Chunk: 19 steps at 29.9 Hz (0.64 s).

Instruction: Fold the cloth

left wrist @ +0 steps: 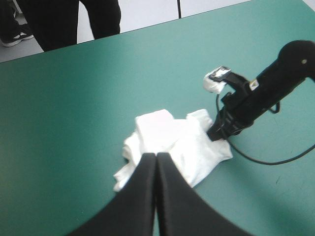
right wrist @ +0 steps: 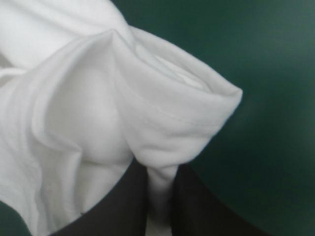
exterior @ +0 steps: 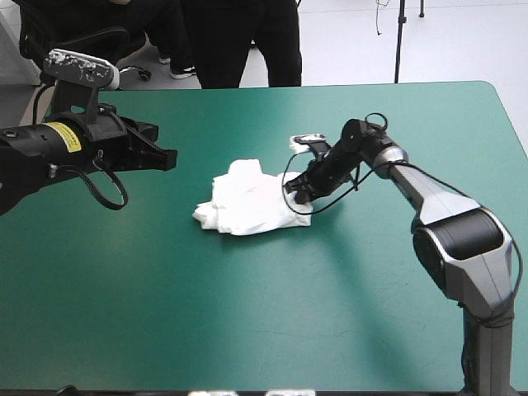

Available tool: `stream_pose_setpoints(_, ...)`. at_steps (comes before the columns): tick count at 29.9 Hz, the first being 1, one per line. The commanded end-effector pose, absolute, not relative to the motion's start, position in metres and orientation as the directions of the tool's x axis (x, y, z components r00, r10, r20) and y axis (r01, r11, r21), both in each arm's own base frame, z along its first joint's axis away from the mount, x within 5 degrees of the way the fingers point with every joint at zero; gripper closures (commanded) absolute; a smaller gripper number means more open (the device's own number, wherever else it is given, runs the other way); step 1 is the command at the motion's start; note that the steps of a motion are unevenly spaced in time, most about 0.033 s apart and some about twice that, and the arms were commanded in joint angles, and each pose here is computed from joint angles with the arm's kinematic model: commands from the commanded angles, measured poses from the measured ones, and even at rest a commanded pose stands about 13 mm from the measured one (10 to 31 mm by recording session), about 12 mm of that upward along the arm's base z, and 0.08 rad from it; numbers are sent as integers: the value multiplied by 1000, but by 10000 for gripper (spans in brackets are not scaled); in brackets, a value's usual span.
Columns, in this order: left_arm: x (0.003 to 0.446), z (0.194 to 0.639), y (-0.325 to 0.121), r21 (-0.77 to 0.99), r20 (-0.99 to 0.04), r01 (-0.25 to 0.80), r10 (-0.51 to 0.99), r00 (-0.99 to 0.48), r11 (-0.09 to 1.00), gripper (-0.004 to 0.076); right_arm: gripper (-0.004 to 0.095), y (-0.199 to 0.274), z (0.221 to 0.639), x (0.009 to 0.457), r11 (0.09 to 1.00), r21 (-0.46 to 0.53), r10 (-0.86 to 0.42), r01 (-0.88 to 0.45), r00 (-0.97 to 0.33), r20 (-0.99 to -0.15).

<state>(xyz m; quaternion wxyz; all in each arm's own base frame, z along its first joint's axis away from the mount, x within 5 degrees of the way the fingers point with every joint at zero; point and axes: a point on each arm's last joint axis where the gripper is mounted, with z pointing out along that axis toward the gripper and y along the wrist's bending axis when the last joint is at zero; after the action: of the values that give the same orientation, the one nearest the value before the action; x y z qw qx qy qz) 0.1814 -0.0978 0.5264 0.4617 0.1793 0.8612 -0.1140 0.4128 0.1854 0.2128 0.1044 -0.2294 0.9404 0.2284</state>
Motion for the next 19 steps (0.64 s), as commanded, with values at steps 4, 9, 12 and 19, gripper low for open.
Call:
stream_pose_setpoints(4, 168, 534, -91, -42, -842, 416, 192, -505, 909, 733, 925, 84, 259, 401, 904, 220, -298, -368, -908, -295)
stream_pose_setpoints(9, 168, 534, -91, -33, -842, 421, 202, -500, 906, 733, 925, 5, 270, 372, 974, 114, -154, -193, -946, -285)
stream_pose_setpoints(12, 168, 534, -92, -31, -842, 435, 211, -497, 900, 733, 925, -37, 270, 345, 993, 95, -41, -72, -955, -294)
stream_pose_setpoints(19, 167, 534, -94, -23, -842, 457, 230, -488, 889, 733, 925, -114, 271, 274, 973, 43, 225, 227, -890, -396)
